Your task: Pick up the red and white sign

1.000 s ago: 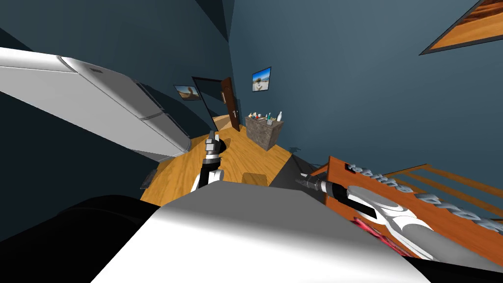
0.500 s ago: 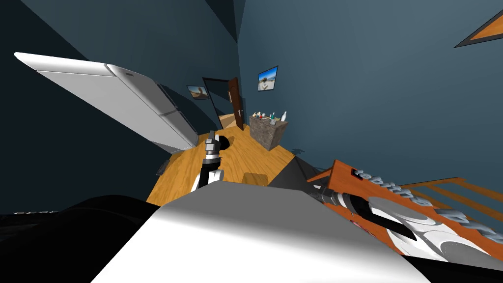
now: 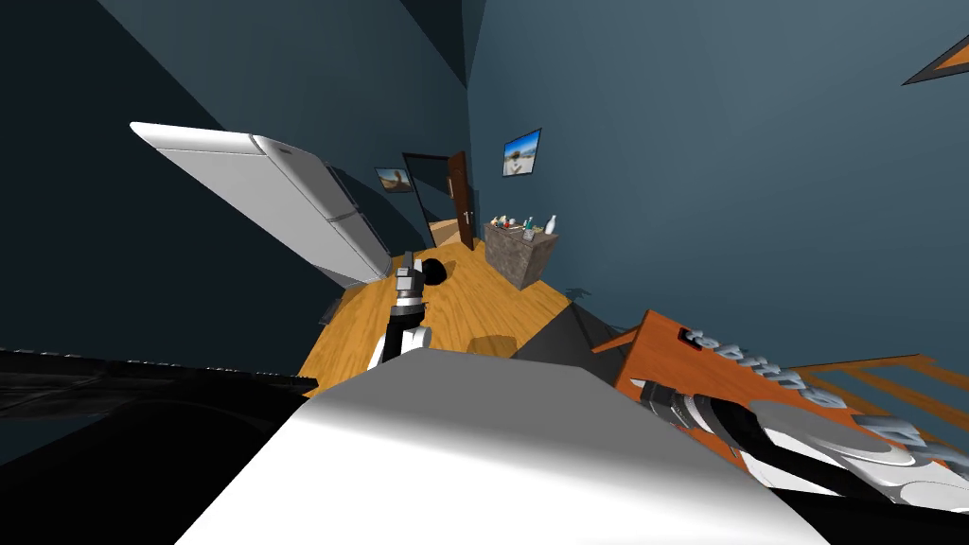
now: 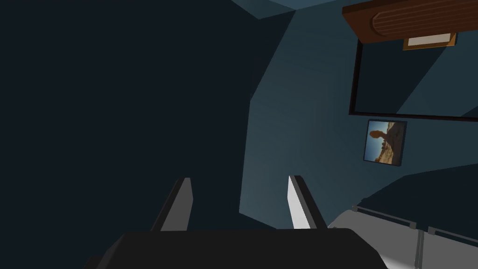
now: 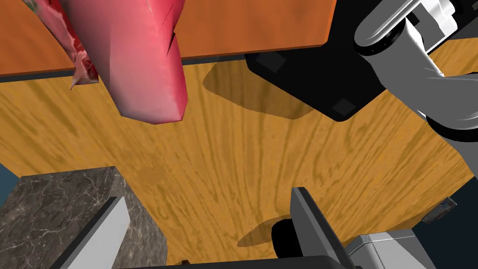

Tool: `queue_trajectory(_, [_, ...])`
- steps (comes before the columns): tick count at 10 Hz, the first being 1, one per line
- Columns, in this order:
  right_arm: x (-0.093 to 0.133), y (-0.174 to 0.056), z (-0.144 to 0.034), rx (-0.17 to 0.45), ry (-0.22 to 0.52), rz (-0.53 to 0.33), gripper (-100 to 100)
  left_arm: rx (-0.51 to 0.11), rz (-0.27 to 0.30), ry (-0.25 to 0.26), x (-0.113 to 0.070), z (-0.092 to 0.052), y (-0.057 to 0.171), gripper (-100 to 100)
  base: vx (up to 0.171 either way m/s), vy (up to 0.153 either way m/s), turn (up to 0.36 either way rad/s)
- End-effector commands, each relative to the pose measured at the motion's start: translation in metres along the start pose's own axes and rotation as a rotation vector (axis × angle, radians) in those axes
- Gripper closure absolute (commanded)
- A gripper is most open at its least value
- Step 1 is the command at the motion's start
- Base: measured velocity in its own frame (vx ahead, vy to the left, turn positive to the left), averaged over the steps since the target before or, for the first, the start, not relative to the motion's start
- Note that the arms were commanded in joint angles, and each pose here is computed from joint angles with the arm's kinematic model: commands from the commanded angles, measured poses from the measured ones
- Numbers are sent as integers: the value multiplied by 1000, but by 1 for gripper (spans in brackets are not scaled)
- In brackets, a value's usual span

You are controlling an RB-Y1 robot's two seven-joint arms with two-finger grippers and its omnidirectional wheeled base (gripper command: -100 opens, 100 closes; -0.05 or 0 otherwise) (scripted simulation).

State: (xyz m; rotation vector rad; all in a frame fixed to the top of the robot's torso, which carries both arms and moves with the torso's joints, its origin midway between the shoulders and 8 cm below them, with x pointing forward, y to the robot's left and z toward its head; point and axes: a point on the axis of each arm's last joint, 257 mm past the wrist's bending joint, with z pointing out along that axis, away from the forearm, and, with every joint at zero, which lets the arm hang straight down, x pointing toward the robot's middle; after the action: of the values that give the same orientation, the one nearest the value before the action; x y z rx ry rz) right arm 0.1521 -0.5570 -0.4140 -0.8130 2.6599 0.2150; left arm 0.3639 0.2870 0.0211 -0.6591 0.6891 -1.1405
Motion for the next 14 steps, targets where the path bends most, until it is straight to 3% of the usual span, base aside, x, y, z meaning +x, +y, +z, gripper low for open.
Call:
queue_trajectory(1, [15, -3, -3, 1, 27, -1, -100, 0, 0, 0, 0, 0, 0, 0, -65, -50, 62])
queue_trajectory(2, [40, -6, -13, 4, 83, 1, -100, 0, 0, 0, 0, 0, 0, 0, -83, -59, 90])
queue_trajectory(3, [40, -6, -13, 4, 83, 1, -100, 0, 0, 0, 0, 0, 0, 0, -78, -51, 44])
queue_trajectory(6, [106, -8, -50, 4, 238, 8, -100, 0, 0, 0, 0, 0, 0, 0, -138, -71, 78])
queue_trajectory(8, [104, -9, -49, 6, 234, 7, -100, 0, 0, 0, 0, 0, 0, 0, -92, -70, 19])
queue_trajectory(9, [106, -9, -49, 6, 238, 7, 0, 0, 0, 0, 0, 0, 0, 0, -11, -8, -2])
queue_trajectory(10, [115, -2, -40, 12, 239, 31, -100, 0, 0, 0, 0, 0, 0, 0, -20, -10, 169])
queue_trajectory(13, [120, 4, -34, 14, 240, 47, -100, 0, 0, 0, 0, 0, 0, 0, -19, -15, 109])
queue_trajectory(14, [121, 4, -33, 16, 241, 48, 100, 0, 0, 0, 0, 0, 0, 0, 0, 0, 0])
